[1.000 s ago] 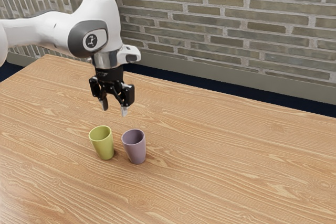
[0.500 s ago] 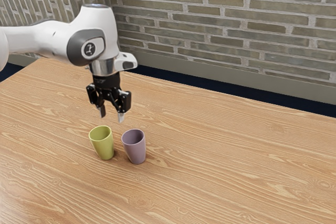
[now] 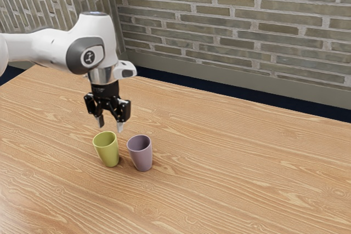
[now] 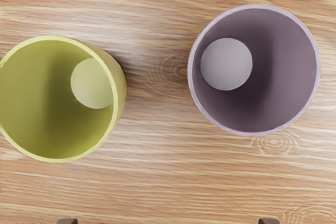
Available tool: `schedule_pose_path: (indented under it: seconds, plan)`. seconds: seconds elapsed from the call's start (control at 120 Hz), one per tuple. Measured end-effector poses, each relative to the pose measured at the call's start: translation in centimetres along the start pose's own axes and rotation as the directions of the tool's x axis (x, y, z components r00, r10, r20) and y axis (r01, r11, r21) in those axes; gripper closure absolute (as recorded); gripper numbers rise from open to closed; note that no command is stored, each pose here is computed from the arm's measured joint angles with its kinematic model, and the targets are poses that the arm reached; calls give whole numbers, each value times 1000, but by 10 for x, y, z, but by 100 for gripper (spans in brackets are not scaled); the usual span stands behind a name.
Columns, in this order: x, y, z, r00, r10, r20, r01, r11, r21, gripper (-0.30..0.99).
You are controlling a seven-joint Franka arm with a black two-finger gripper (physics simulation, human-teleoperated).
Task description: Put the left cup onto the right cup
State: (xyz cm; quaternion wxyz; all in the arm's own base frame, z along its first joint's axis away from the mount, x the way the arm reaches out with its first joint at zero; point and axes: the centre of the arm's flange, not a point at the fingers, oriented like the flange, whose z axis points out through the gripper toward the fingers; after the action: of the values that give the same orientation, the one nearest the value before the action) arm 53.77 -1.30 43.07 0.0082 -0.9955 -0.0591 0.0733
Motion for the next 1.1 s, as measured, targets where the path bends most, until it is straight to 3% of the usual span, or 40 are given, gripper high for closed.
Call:
schedule_pose_path:
  seconds: [0.467, 1.1]
  plan:
    - [12, -36, 27, 997, -71, 28, 71, 997, -4, 27]
    - [20, -37, 47, 995, -82, 53, 83, 997, -10, 29]
